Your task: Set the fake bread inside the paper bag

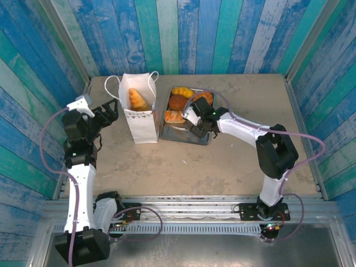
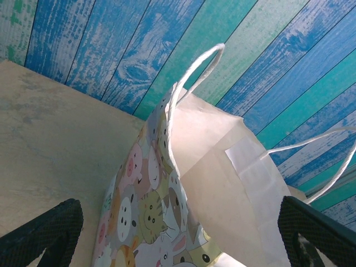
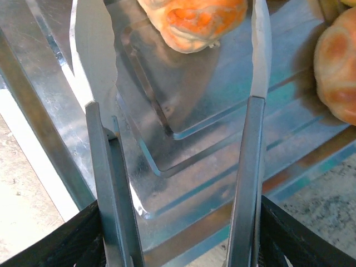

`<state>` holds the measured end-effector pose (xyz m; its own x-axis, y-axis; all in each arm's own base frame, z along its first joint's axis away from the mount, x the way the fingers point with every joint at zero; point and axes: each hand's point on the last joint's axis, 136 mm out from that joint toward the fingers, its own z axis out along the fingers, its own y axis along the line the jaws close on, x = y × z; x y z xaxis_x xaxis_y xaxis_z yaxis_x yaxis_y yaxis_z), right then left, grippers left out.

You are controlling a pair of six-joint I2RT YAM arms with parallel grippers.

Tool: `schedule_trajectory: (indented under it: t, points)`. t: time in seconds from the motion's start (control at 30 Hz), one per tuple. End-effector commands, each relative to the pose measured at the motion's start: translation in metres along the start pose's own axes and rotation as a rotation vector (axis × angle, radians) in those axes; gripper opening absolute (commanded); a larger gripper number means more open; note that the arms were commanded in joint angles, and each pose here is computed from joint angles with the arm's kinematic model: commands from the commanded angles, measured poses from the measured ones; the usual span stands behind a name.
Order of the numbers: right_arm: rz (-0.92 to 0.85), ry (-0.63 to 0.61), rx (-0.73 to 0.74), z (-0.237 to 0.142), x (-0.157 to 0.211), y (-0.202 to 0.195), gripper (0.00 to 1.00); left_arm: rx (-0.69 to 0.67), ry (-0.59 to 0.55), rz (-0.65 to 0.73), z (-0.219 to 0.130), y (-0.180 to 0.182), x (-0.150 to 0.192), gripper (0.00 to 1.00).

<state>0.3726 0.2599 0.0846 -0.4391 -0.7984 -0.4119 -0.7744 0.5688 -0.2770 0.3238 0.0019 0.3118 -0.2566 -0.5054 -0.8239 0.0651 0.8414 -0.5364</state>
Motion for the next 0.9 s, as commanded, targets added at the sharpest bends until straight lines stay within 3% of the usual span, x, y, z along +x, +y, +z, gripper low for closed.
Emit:
schedule_trajectory:
  t: [0.0,0.43,0.63,0.87]
  points:
    - [0.003,-0.049,-0.026,0.002,-0.017,-0.004,0.64,0.003,-0.011,0.015,0.000,-0.004,-0.009,0.94]
    - [0.018,-0.048,-0.040,0.009,-0.016,-0.003,0.53,0.002,-0.010,0.010,0.000,-0.003,-0.009,0.94]
    - [0.038,-0.056,0.007,-0.006,-0.010,-0.010,0.37,0.004,-0.015,0.009,-0.001,-0.005,-0.011,0.94]
    - [0.107,-0.084,0.073,-0.039,0.001,-0.020,0.31,0.018,-0.023,0.003,-0.003,-0.009,-0.014,0.94]
